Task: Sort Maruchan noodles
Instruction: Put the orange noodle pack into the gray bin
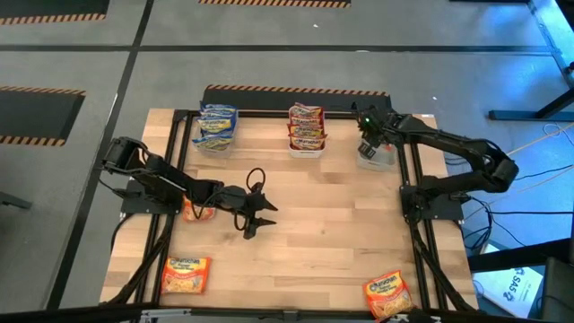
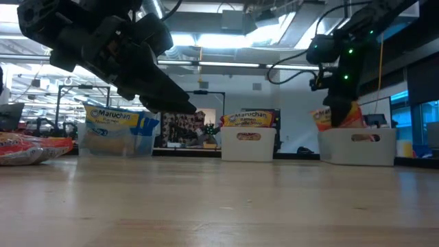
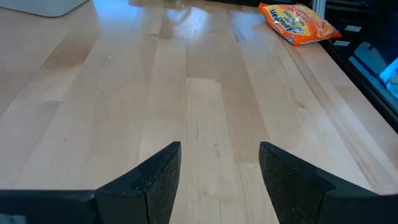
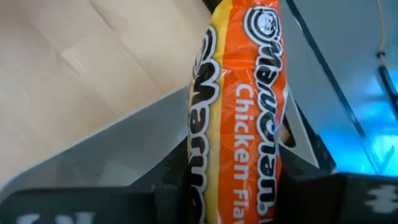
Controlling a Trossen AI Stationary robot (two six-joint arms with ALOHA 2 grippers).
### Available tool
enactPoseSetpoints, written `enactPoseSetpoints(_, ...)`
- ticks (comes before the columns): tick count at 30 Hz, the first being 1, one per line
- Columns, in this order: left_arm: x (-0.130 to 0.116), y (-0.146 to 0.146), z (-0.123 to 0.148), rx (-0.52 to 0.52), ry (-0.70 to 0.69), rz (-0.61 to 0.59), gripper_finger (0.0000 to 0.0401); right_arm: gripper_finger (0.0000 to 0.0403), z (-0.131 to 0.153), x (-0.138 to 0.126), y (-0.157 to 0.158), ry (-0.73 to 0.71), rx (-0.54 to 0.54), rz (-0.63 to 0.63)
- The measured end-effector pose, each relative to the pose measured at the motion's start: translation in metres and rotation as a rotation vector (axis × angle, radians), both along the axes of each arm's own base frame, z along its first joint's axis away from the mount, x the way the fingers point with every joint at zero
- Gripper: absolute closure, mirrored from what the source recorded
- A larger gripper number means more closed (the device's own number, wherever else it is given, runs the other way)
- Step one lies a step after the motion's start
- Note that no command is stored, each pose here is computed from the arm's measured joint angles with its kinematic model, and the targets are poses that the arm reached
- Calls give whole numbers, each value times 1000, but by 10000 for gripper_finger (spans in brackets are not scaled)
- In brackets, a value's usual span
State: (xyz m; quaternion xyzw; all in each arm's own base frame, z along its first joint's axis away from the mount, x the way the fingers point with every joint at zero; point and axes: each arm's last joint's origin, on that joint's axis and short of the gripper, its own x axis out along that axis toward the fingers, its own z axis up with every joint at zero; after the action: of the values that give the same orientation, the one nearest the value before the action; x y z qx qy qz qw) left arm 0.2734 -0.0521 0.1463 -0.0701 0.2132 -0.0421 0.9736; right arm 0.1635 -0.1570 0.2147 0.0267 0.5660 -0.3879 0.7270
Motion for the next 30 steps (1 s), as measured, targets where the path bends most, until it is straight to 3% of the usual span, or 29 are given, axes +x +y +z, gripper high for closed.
enactPoseSetpoints(6, 0, 0, 0, 0, 0, 0, 190, 296, -7, 6, 0, -9, 105, 168)
enactPoseSetpoints(13, 0, 0, 0, -2, -2, 1, 190, 296, -3, 9, -9, -21, 37, 335)
enactPoseSetpoints(20, 0, 0, 0, -8, -1, 4, 190, 296, 2, -4, -34, -113, -21, 316)
enactPoseSetpoints(25, 0, 0, 0, -30, 3, 14, 190, 296, -2, -17, -44, -176, 48, 296)
enactPoseSetpoints(30, 0, 0, 0, -31, 4, 14, 190, 296, -8, -21, -33, -157, 177, 315)
